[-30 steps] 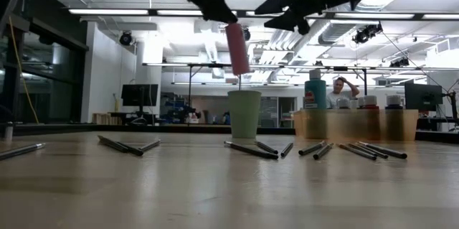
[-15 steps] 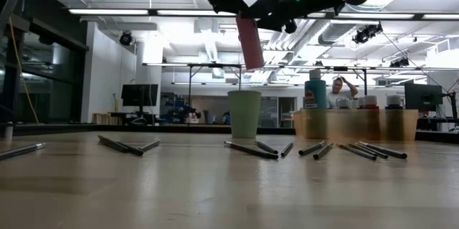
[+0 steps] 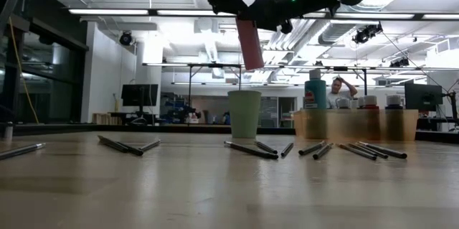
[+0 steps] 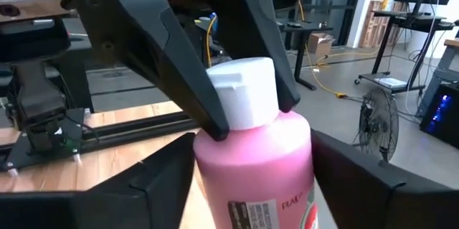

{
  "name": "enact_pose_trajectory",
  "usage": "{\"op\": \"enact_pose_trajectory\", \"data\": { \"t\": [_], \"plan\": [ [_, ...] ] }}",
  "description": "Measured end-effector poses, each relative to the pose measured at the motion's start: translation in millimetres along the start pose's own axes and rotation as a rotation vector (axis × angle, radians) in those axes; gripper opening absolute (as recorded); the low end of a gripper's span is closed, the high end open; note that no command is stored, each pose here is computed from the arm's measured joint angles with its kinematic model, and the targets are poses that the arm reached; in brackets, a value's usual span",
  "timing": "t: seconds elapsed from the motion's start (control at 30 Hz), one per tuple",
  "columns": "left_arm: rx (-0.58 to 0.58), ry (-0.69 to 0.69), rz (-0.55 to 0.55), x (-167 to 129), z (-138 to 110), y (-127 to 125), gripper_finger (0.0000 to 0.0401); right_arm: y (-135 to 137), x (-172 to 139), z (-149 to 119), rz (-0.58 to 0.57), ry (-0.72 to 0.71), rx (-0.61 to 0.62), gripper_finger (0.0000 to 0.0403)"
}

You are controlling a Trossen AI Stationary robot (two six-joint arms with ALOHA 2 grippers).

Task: Pick & Place Paint Supplies
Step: Put the top large pink paint bottle into the orange bin

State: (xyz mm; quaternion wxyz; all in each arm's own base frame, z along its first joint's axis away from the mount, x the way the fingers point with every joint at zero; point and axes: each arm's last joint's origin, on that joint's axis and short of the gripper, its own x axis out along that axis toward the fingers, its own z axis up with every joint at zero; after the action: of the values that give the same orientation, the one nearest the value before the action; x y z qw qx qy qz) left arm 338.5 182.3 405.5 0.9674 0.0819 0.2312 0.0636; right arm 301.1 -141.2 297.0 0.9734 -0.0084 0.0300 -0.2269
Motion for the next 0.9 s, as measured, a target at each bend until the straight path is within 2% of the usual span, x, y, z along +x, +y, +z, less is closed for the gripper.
{"op": "enact_pose_trajectory", "data": {
  "t": [0.2,0.27,0.4,0.47,0.57,0.7,0.9],
  "plan": [
    [-0.009,0.002,-0.001,1,0,0,0.0121,1,0,0,0.028,0.004,-0.002,0.0204],
    [-0.008,0.0,-0.002,0,0,0,0.0137,1,0,0,0.027,0.003,0.011,0.0198],
    [0.013,-0.013,0.007,-1,2,1,0.0167,-1,0,-4,-0.016,0.035,0.144,0.0197],
    [0.012,-0.006,0.021,-1,2,1,0.0173,-5,-1,-5,-0.046,0.044,0.2,0.0197],
    [0.014,0.004,0.058,-1,1,2,0.0174,-11,-2,-4,-0.081,0.04,0.218,0.0191],
    [0.01,0.035,0.096,-1,-1,3,0.0174,-19,-7,1,-0.205,0.019,0.214,0.0189],
    [0.033,0.05,0.122,-1,-1,4,0.0175,-30,-21,8,-0.545,0.013,0.195,0.0189]
  ]
}}
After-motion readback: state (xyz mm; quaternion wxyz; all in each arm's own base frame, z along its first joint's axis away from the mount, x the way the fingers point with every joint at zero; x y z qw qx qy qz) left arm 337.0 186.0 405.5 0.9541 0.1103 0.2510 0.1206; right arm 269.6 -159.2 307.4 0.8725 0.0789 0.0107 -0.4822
